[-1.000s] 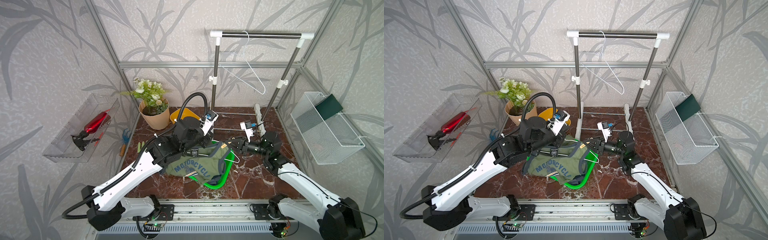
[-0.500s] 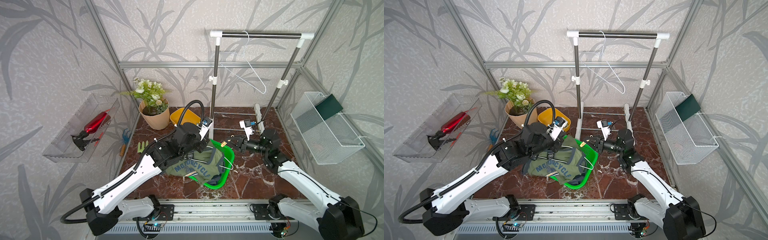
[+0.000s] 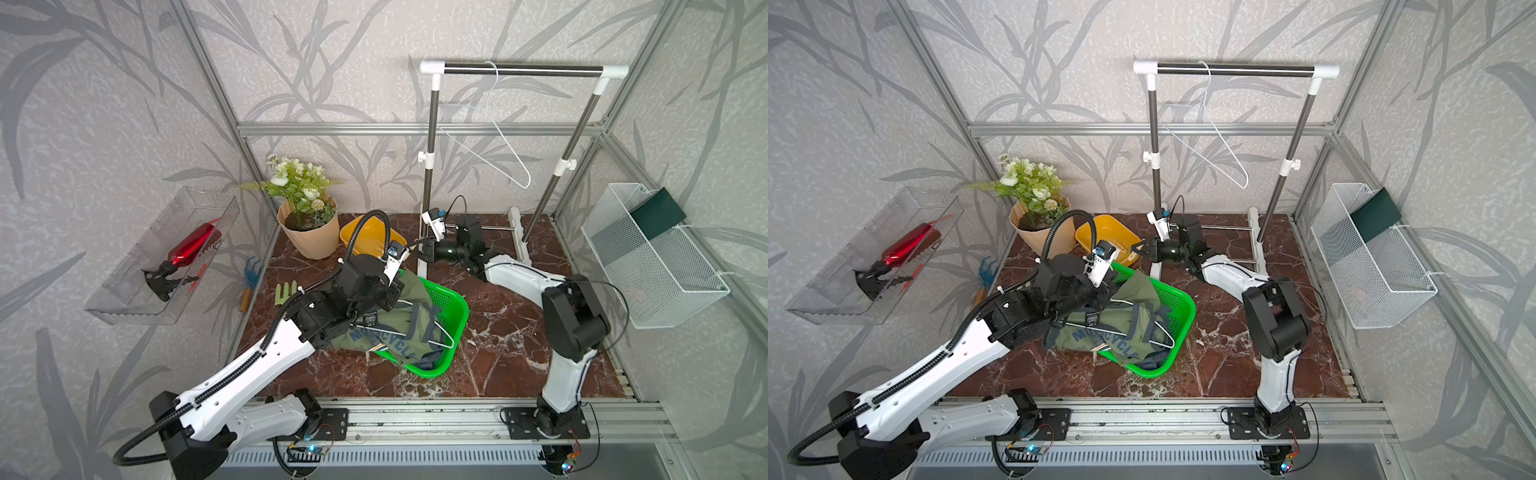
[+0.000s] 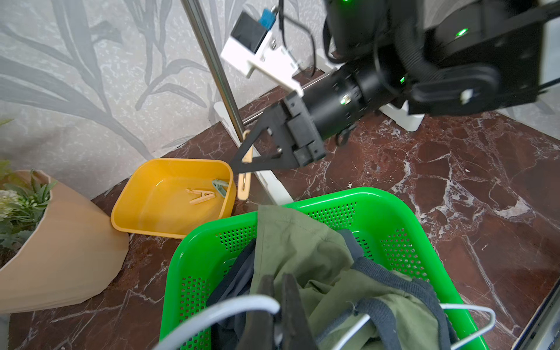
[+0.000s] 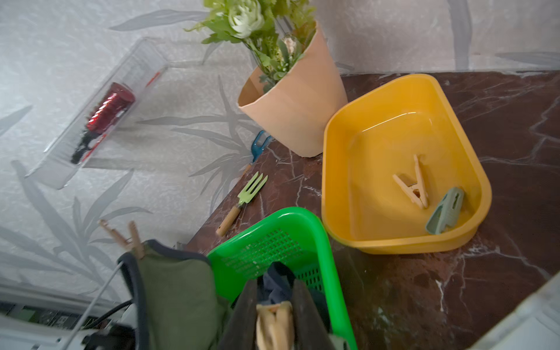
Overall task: Remove the clothespins securing tank tops to the hanger
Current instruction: Place the clothespin in the storage box.
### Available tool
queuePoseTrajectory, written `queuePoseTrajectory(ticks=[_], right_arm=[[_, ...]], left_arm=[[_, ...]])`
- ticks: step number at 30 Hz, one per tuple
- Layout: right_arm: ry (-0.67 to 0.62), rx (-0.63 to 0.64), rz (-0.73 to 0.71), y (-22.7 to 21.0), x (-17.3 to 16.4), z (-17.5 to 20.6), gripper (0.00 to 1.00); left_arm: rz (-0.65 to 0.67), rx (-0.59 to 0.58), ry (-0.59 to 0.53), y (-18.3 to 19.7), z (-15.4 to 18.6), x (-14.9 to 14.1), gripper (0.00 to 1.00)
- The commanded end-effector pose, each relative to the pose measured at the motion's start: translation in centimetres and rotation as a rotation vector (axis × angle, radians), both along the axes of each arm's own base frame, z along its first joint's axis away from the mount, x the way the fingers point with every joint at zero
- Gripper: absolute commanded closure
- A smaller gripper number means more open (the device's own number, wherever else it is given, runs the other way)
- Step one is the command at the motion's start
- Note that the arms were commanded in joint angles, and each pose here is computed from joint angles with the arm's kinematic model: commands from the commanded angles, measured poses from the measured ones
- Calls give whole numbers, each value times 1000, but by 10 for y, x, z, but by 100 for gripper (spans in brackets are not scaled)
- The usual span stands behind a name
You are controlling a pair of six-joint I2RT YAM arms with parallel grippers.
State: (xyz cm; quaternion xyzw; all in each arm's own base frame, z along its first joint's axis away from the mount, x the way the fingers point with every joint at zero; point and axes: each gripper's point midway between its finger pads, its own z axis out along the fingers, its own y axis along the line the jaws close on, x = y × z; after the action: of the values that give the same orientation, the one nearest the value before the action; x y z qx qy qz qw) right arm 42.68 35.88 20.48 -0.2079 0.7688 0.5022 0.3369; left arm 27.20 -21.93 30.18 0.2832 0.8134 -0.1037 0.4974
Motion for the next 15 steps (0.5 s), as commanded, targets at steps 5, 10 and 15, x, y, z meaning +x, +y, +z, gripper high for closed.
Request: queuePoseTrajectory(ticks=[5,10,15], right_arm=[[-21,-17,-315,2,73,-26,88],[-49,-38,-417,14,98,-39,86],[-65,-28,-477,32,113,-53,86]], left_arm=[[25,-21,15,7,-3,2,100],[16,-40,32,4,-8,3,100],[10,-55,42,1,-10,3,100]])
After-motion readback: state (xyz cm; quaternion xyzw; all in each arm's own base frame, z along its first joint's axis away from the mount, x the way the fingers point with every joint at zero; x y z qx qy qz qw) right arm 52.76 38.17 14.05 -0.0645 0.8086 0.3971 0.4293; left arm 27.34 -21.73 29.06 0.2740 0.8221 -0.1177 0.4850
